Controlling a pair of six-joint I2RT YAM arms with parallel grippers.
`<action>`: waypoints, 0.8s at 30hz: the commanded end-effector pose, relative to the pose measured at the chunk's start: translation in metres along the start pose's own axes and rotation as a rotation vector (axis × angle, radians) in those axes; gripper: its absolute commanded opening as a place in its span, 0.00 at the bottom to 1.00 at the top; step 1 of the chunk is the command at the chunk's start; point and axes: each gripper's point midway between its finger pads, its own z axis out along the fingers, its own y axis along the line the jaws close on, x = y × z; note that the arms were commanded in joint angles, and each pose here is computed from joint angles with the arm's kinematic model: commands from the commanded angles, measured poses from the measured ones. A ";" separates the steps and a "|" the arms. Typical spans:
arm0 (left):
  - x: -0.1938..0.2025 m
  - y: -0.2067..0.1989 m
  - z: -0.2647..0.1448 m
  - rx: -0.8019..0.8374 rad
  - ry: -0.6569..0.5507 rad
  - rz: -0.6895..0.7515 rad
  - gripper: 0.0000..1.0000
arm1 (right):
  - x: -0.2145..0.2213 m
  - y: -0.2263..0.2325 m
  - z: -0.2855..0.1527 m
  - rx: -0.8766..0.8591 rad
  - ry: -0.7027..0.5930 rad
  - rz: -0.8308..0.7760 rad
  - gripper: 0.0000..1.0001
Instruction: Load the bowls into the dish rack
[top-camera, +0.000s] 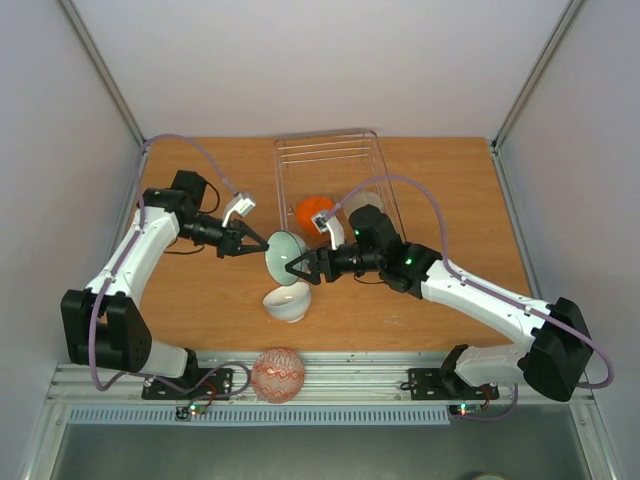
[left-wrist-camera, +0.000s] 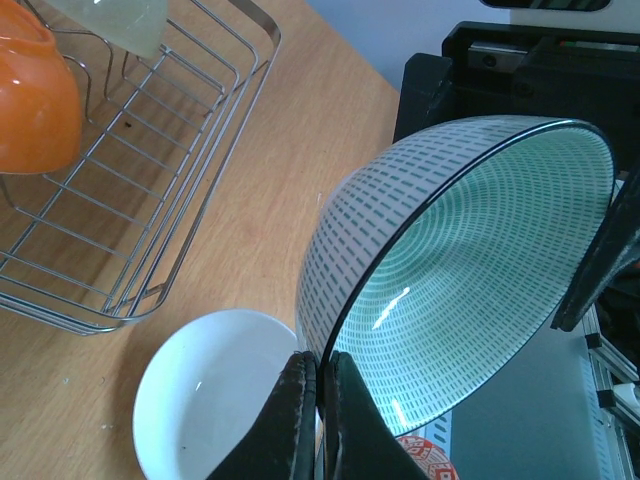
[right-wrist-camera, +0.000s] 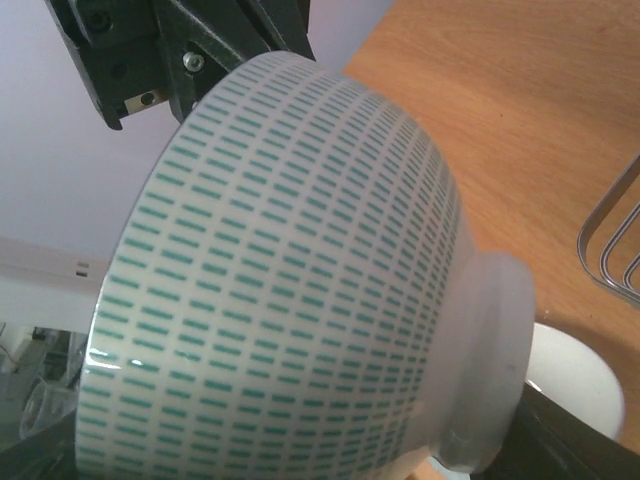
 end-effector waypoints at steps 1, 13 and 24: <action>-0.006 -0.016 -0.001 0.059 -0.048 0.010 0.00 | -0.012 0.011 0.002 -0.037 -0.024 -0.030 0.55; -0.006 0.019 -0.002 -0.134 -0.054 0.009 0.22 | -0.018 -0.017 -0.010 0.175 -0.039 -0.077 0.01; -0.012 0.056 -0.021 -0.440 -0.100 0.003 0.55 | -0.079 -0.076 -0.047 0.691 -0.073 -0.265 0.01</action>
